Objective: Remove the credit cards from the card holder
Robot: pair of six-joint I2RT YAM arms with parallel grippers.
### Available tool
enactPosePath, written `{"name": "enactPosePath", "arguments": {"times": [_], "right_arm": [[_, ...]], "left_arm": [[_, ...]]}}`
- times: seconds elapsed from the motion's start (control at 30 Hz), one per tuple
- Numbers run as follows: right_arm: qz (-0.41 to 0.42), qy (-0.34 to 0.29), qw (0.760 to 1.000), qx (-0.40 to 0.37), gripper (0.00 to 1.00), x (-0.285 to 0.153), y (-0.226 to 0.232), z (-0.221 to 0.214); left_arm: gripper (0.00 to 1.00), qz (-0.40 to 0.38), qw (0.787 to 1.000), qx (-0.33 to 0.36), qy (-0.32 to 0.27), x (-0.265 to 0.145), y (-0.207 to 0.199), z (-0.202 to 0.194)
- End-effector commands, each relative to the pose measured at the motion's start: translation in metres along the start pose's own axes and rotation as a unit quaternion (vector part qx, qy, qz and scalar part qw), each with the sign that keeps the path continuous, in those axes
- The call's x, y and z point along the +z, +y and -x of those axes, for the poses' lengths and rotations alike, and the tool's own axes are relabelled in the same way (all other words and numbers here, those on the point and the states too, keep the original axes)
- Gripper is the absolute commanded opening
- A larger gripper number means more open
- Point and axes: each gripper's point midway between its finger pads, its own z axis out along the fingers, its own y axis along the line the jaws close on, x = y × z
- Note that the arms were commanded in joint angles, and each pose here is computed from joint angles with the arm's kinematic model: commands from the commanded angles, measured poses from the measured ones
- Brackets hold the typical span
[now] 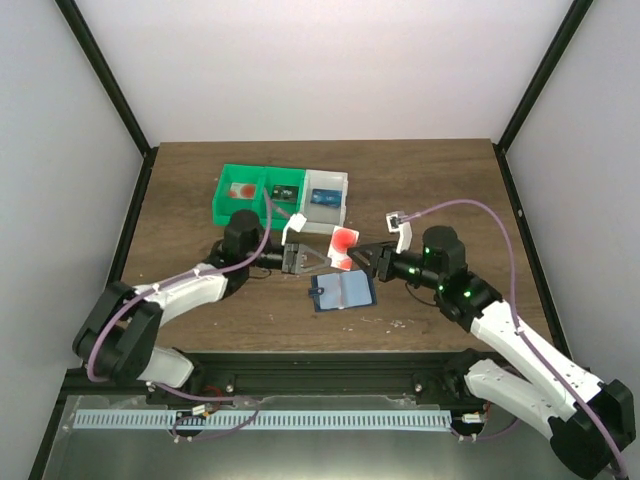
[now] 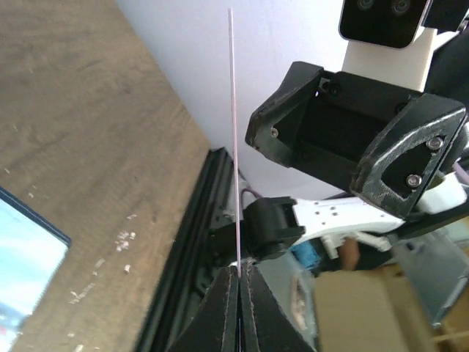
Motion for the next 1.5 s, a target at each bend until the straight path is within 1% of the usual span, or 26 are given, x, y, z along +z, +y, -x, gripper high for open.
{"name": "enactPosePath", "arguments": {"times": [0.0,0.13,0.3,0.37,0.47,0.53,0.63,0.8,1.03,1.17,1.27,1.33,1.37,1.47], "right_arm": [[-0.022,0.053,0.997,-0.053,0.52,-0.006,0.000,-0.010],[-0.005,0.085,0.993,-0.076,0.56,-0.008,0.010,-0.014],[-0.005,0.099,0.987,-0.123,0.72,-0.015,0.026,0.001],[-0.006,0.105,0.985,-0.136,0.76,-0.017,0.033,0.007],[0.005,0.124,0.981,-0.148,0.79,-0.017,0.041,0.010],[0.017,0.143,0.978,-0.148,0.78,-0.013,0.043,0.006],[0.032,0.169,0.975,-0.141,0.72,-0.007,0.043,-0.001],[0.040,0.178,0.972,-0.145,0.67,-0.003,0.044,-0.001],[0.096,0.208,0.965,-0.126,0.53,-0.002,0.054,-0.017],[0.122,0.215,0.962,-0.118,0.36,-0.002,0.060,-0.021],[0.124,0.213,0.962,-0.120,0.18,-0.001,0.061,-0.019],[0.121,0.209,0.963,-0.123,0.05,0.000,0.060,-0.018],[0.120,0.206,0.963,-0.125,0.01,0.000,0.060,-0.017],[0.117,0.194,0.966,-0.127,0.00,0.000,0.061,-0.013]], "left_arm": [[0.00,0.077,0.994,0.040,0.069,-0.009,0.009,-0.019],[0.00,0.087,0.991,0.028,0.101,-0.015,0.002,-0.031],[0.00,0.105,0.988,0.028,0.114,-0.021,-0.002,-0.039],[0.00,0.098,0.988,0.034,0.115,-0.023,-0.010,-0.038],[0.00,0.091,0.988,0.049,0.117,-0.024,-0.021,-0.039],[0.00,0.078,0.988,0.056,0.123,-0.022,-0.028,-0.042],[0.00,0.055,0.987,0.060,0.137,-0.016,-0.039,-0.048],[0.00,0.037,0.986,0.078,0.140,-0.015,-0.053,-0.050],[0.00,0.016,0.985,0.103,0.139,-0.017,-0.066,-0.050],[0.00,0.016,0.984,0.106,0.141,-0.017,-0.065,-0.050],[0.00,0.020,0.984,0.111,0.139,-0.017,-0.065,-0.050],[0.00,0.038,0.983,0.119,0.131,-0.018,-0.060,-0.048],[0.03,0.050,0.983,0.121,0.126,-0.018,-0.056,-0.045],[0.21,0.075,0.982,0.134,0.108,-0.020,-0.054,-0.037]]}}
